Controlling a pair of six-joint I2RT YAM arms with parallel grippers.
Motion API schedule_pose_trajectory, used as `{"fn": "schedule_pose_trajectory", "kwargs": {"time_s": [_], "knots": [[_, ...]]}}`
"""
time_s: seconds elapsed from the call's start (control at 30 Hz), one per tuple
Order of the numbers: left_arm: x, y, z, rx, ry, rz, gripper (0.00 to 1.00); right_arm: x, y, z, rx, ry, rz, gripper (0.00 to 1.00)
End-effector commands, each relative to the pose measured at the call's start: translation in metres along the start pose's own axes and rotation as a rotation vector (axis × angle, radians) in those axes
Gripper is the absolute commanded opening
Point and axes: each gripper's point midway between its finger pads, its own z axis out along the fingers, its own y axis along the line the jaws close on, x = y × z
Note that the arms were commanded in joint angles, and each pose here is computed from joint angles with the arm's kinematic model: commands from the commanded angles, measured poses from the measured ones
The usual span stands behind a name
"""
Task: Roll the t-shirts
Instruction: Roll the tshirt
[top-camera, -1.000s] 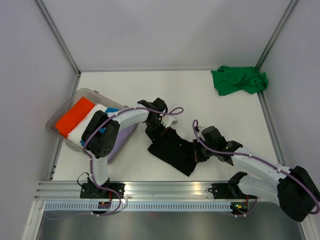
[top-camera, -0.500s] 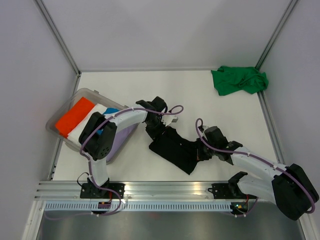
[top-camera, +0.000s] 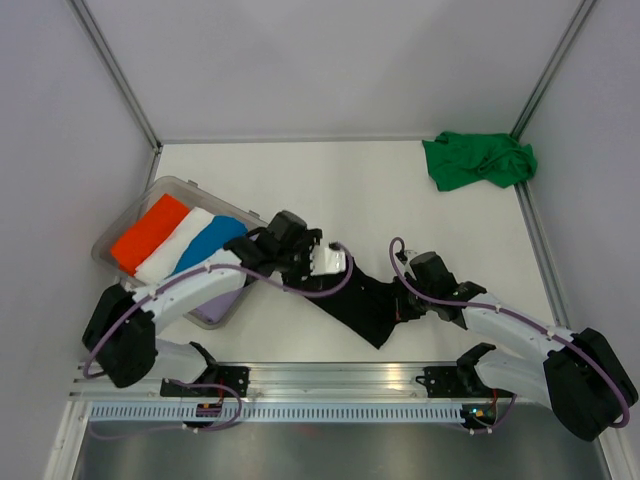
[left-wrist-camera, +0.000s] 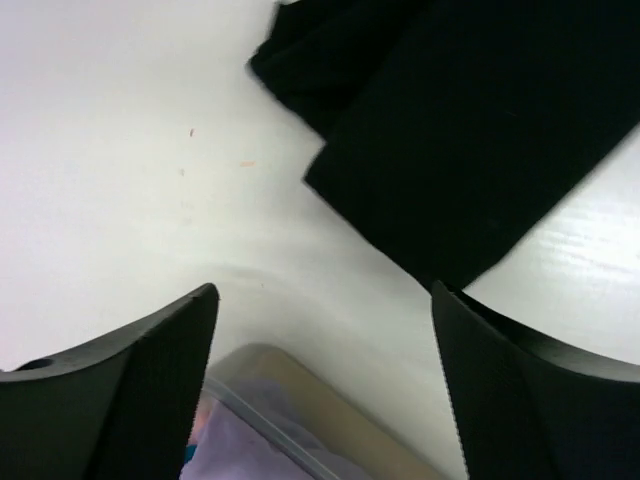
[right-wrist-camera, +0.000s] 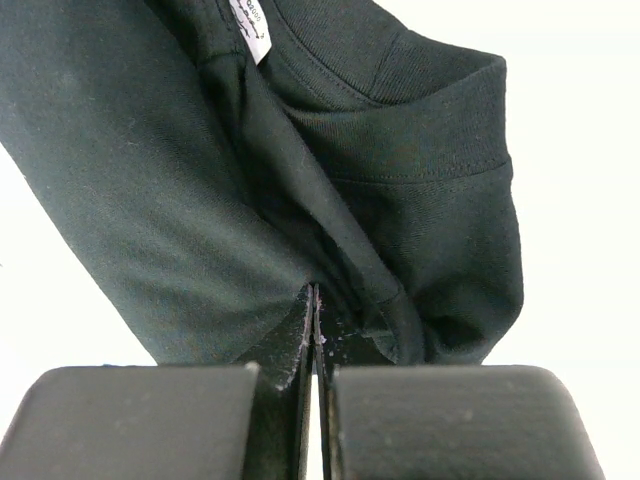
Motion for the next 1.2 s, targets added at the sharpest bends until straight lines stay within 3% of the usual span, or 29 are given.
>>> {"fn": "schedule_pose_trajectory", "kwargs": {"time_s": [0.0, 0.23, 0.37, 0.47, 0.5, 0.63, 0.67, 0.7, 0.9, 0.93, 1.07, 1.17], "knots": [[-0.005, -0.02, 0.008, -0.032, -0.085, 0.432, 0.97, -0.002, -0.005, 0.001, 0.019, -0.012, -0.012, 0.0], [0.004, -0.032, 0.036, -0.05, -0.022, 0.498, 1.0, -0.004, -0.005, 0.001, 0.013, -0.025, -0.042, 0.0], [0.03, -0.049, 0.056, 0.036, 0.064, 0.503, 0.93, -0.006, -0.005, 0.001, 0.018, -0.014, -0.06, 0.0], [0.046, -0.062, 0.065, 0.1, 0.1, 0.512, 0.79, -0.01, -0.001, 0.0, 0.007, -0.026, -0.071, 0.0], [0.049, -0.065, 0.07, 0.118, 0.11, 0.509, 0.66, -0.012, 0.0, 0.0, -0.001, -0.035, -0.082, 0.0], [0.043, -0.063, 0.075, 0.144, 0.12, 0.459, 0.36, -0.021, 0.007, -0.006, -0.024, -0.058, -0.142, 0.06], [0.037, -0.06, 0.074, 0.144, 0.113, 0.449, 0.25, -0.024, 0.012, -0.009, -0.043, -0.071, -0.173, 0.11], [0.04, -0.063, 0.071, 0.169, 0.128, 0.439, 0.03, -0.028, 0.015, -0.011, -0.057, -0.083, -0.194, 0.14], [0.023, -0.068, 0.038, 0.379, 0.091, 0.27, 0.02, -0.059, 0.05, -0.044, -0.16, -0.252, -0.386, 0.34], [0.032, -0.083, 0.027, 0.482, 0.125, 0.217, 0.02, -0.062, 0.055, -0.049, -0.176, -0.278, -0.413, 0.37], [0.038, -0.07, 0.002, 0.569, 0.137, 0.114, 0.02, -0.059, 0.092, -0.07, -0.294, -0.377, -0.604, 0.39], [0.047, -0.071, -0.007, 0.601, 0.15, 0.096, 0.02, -0.044, 0.116, -0.082, -0.389, -0.427, -0.842, 0.41]]}}
